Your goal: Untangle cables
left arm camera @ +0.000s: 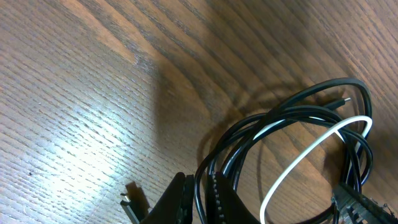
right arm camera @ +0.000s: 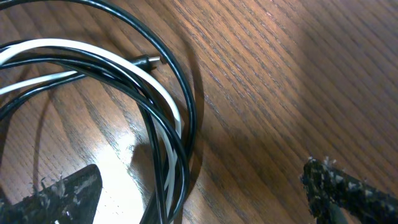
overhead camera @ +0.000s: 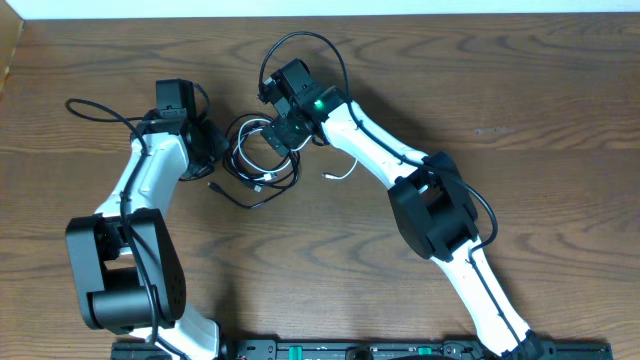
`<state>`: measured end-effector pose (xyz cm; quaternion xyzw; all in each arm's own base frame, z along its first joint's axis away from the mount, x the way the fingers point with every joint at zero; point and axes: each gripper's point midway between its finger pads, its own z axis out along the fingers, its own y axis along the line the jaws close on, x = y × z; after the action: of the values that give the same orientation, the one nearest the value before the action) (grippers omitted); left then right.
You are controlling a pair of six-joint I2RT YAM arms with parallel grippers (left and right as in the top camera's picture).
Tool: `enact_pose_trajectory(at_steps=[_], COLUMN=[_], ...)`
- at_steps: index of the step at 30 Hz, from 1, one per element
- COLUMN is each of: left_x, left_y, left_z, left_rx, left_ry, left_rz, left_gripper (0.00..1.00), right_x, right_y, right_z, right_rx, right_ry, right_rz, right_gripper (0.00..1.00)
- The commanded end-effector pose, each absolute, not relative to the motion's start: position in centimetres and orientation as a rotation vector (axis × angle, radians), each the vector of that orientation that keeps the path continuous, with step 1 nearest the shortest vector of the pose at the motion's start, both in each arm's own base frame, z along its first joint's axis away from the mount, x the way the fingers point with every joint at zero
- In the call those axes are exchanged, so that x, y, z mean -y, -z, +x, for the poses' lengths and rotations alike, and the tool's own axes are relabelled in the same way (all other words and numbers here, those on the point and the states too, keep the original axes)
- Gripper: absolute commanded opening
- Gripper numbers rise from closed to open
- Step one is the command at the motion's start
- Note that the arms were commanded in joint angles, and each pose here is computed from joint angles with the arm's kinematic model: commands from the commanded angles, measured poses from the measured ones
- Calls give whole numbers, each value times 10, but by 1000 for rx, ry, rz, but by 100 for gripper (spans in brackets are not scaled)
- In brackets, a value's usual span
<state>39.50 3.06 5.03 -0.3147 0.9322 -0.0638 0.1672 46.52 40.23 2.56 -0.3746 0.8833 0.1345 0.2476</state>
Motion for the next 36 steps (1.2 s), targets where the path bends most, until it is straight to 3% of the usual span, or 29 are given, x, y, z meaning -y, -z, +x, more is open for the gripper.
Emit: enact_pose_trajectory(at_steps=[1,36], left_x=[-30,-30], left_y=[-45,-45], left_z=[392,392], left_rx=[-2670,-2670], left_ry=[178,178], left_rz=[-900,-899], left_gripper=[13,12], right_x=[-405,-404], right_y=[-27,-18], right_z=[465,466], right_rx=[-2396,-2408], right_ry=[-363,-359], right_rz=[-1032,-1032], right_gripper=[99,99])
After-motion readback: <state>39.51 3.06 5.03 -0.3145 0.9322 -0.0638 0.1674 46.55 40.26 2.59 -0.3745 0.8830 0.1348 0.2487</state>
